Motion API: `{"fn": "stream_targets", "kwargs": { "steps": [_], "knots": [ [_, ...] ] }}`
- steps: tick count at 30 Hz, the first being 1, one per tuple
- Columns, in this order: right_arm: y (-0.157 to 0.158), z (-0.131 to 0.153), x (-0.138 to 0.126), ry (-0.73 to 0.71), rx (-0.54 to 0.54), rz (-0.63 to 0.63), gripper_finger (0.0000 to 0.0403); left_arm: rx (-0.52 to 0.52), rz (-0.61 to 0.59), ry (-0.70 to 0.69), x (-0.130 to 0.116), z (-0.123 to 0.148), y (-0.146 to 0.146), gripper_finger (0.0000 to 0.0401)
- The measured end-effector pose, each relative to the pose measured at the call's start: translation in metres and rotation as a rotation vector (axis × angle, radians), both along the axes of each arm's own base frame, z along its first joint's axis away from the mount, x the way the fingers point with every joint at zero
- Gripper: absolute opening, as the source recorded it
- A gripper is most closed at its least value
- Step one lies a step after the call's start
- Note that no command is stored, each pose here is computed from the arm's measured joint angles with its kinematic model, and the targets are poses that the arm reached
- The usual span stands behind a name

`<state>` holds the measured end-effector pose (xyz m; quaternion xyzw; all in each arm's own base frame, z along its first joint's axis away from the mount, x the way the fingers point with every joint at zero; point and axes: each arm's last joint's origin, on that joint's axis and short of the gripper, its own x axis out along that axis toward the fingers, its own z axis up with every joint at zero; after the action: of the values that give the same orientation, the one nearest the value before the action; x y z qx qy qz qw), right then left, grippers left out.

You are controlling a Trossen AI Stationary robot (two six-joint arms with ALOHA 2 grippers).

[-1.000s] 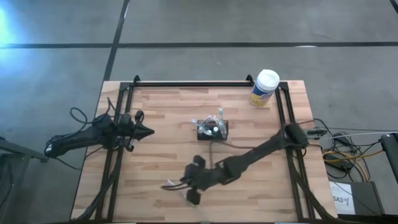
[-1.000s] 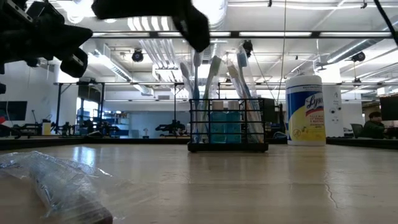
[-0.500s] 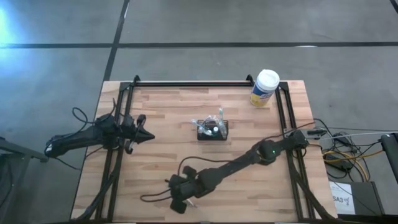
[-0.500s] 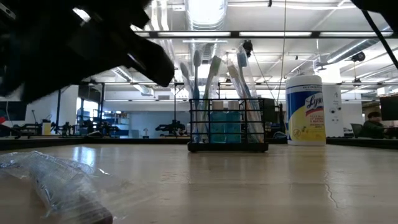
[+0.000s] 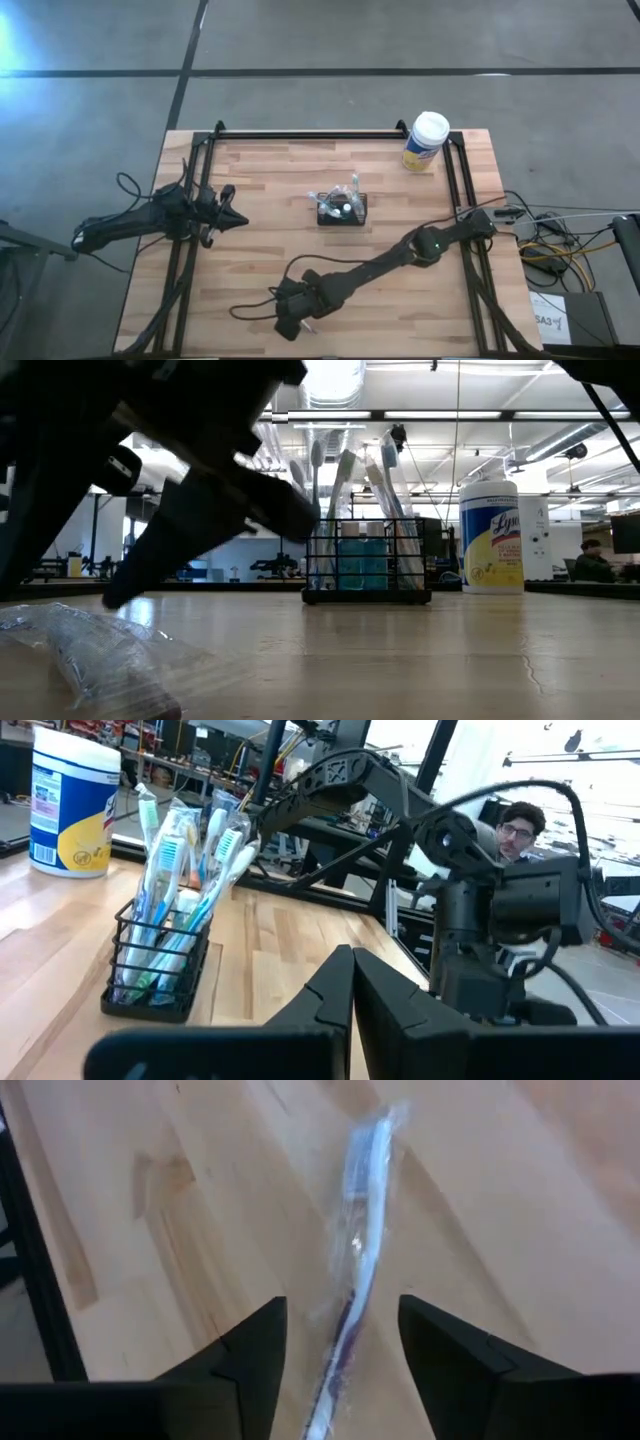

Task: Pick & Place toothbrushing station
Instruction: Put the purple toothbrush into the wire organizer

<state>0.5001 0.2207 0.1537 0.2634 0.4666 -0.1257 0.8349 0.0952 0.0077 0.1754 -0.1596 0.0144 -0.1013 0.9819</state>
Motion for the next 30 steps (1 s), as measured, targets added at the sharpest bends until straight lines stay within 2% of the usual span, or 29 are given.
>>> {"fn": "stream_targets", "kwargs": {
  "steps": [6,12,16,23,30],
  "knots": [
    [0.001,-0.016,0.001,0.032,-0.005,0.027,0.0198,-0.001,0.002,0.004,0.000,0.000,0.000,0.0014],
    [-0.001,-0.026,0.001,0.066,-0.036,0.074,0.0182,-0.002,0.002,0.005,0.000,0.000,0.000,0.0012],
    [-0.004,-0.030,0.000,0.087,-0.056,0.087,0.0144,-0.002,0.002,0.006,0.000,-0.001,0.000,0.0014],
    [-0.009,-0.030,0.000,0.077,-0.199,0.202,0.0024,0.021,0.003,0.016,0.000,-0.002,0.000,0.0014],
    [-0.016,-0.015,0.001,0.062,-0.350,0.345,0.0021,0.040,0.003,0.012,0.000,-0.002,0.000,0.0014]
  ]
}}
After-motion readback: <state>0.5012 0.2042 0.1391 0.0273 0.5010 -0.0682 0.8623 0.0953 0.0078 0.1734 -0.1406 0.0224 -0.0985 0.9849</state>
